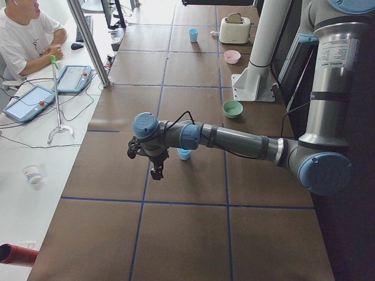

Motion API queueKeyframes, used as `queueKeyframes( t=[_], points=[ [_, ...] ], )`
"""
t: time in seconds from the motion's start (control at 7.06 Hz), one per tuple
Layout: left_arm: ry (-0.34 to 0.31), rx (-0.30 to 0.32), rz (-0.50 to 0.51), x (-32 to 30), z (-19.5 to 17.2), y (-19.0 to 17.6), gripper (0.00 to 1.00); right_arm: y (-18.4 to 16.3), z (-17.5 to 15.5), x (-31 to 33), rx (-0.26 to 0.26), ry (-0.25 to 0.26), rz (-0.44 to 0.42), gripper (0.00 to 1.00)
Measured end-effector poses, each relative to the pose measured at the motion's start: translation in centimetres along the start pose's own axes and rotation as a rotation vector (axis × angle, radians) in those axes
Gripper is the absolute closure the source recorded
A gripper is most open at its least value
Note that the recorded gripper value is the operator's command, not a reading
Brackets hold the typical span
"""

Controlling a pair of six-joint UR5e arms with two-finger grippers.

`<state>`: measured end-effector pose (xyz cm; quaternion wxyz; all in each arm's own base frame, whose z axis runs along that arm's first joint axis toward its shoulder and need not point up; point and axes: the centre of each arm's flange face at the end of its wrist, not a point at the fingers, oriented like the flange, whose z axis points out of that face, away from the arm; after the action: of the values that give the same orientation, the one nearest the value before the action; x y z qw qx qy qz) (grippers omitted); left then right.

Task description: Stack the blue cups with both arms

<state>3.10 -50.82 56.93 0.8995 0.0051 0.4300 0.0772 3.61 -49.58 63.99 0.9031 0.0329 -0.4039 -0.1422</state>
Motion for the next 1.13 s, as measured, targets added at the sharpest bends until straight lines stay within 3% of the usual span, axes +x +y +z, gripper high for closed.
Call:
queueKeyframes(
  t=[0.57,0.99,1.13],
  points=[
    [0.011,0.017,-0.087,7.1,9.3,3.0,0.00,-0.4,0.6,-0.9,-0.008,-0.013,-0.018,0.00],
    [-0.005,-0.017,-0.080,10.2,13.1,4.2,0.01,-0.4,0.7,-1.0,-0.010,-0.015,-0.019,0.00],
    [-0.001,-0.030,-0.078,10.9,14.0,4.5,0.33,-0.4,0.8,-1.0,-0.012,-0.016,-0.019,0.00]
  ],
)
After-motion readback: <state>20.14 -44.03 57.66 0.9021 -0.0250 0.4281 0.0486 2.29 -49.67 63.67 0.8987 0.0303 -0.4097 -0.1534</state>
